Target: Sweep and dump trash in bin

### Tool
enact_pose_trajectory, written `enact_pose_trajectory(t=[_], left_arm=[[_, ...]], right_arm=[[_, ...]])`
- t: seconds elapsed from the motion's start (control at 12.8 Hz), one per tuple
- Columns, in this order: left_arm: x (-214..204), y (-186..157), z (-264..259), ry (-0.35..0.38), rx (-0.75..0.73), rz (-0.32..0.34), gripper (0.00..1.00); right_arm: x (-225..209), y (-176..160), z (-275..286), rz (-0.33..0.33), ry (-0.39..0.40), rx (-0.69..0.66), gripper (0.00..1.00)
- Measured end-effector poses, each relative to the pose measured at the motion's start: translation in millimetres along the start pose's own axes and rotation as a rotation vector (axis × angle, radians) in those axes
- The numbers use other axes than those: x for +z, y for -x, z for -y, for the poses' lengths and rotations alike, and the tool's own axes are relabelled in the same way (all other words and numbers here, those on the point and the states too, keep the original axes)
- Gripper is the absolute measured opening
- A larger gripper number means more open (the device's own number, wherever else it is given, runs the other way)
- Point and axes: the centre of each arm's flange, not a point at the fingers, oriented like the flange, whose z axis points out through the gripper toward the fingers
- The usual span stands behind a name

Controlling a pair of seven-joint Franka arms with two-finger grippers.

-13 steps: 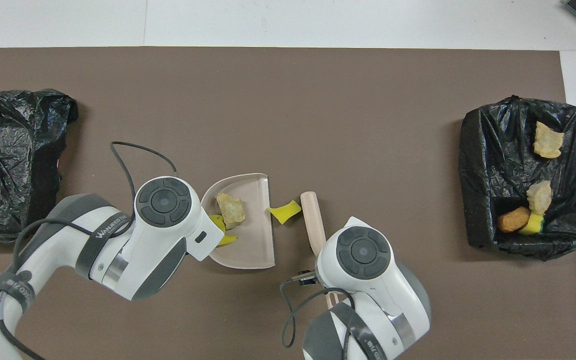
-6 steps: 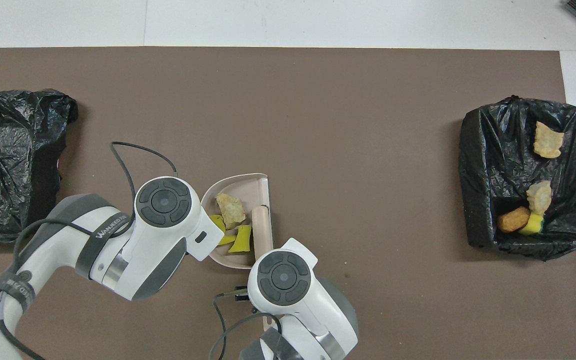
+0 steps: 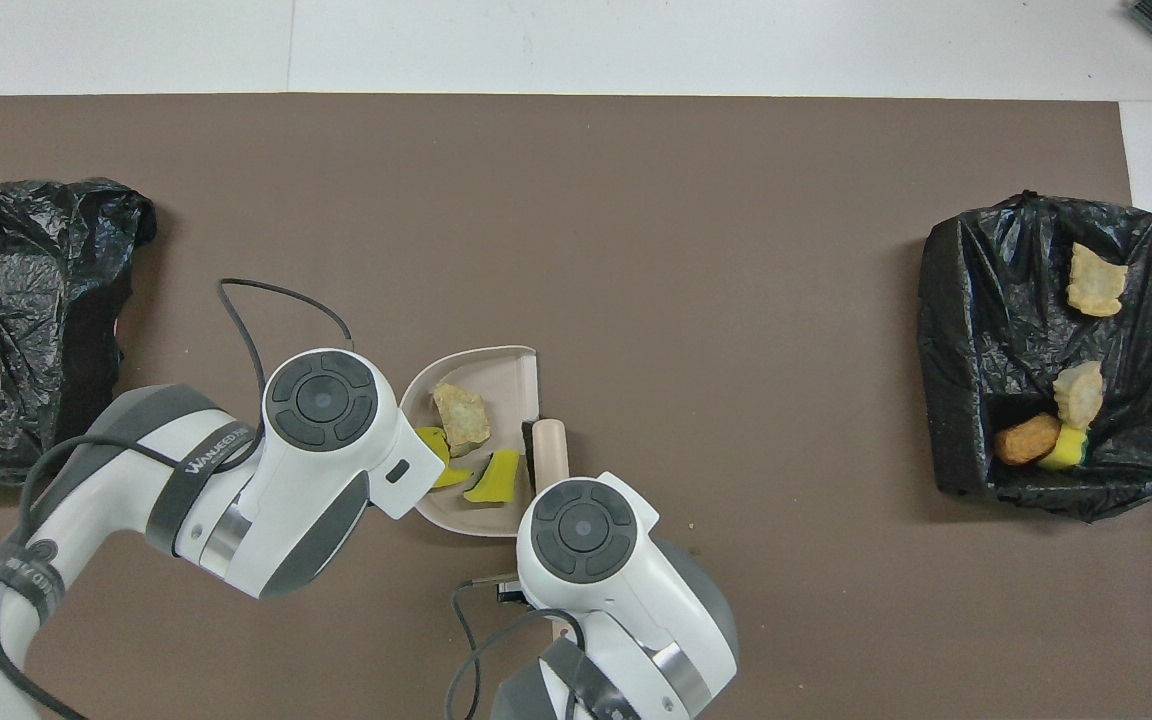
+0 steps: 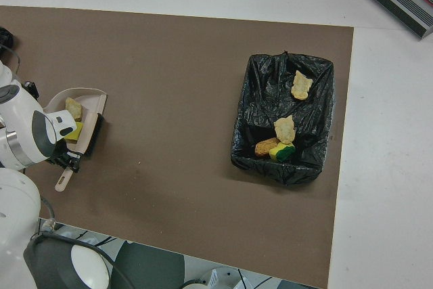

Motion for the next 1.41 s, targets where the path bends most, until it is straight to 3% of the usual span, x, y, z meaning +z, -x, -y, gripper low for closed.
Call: enact_pose_trajectory(t=[0.23, 0.47, 0.78, 1.17, 1.41], left_arm=[[-8.8, 29.2, 16.7, 0.002, 0.013, -0.006, 0.32], [-28.5, 62.7, 27.8, 0.001, 0.007, -0.029, 0.32], [-31.5, 64.2, 25.2, 0.005, 0.006, -0.027, 0.32], [-19.8, 78.4, 26.2, 0.026, -0.03, -0.023, 0.32], [-7.8, 85.9, 28.6, 0.016, -0.048, -0.033, 0.32]], right_arm=[[-15.5, 0.7, -23.7, 0.015, 0.064, 0.007, 0.26], [-21.0, 5.2, -24.7, 0.003, 0.065, 0.0, 0.26], [-17.4, 3.4, -22.2, -0.03, 0.044, -0.003, 0.26], [2.2, -1.4, -38.3, -0.024, 0.058, 0.013, 0.26], [3.0, -9.0, -33.8, -0.086, 0.015, 0.013, 0.26]])
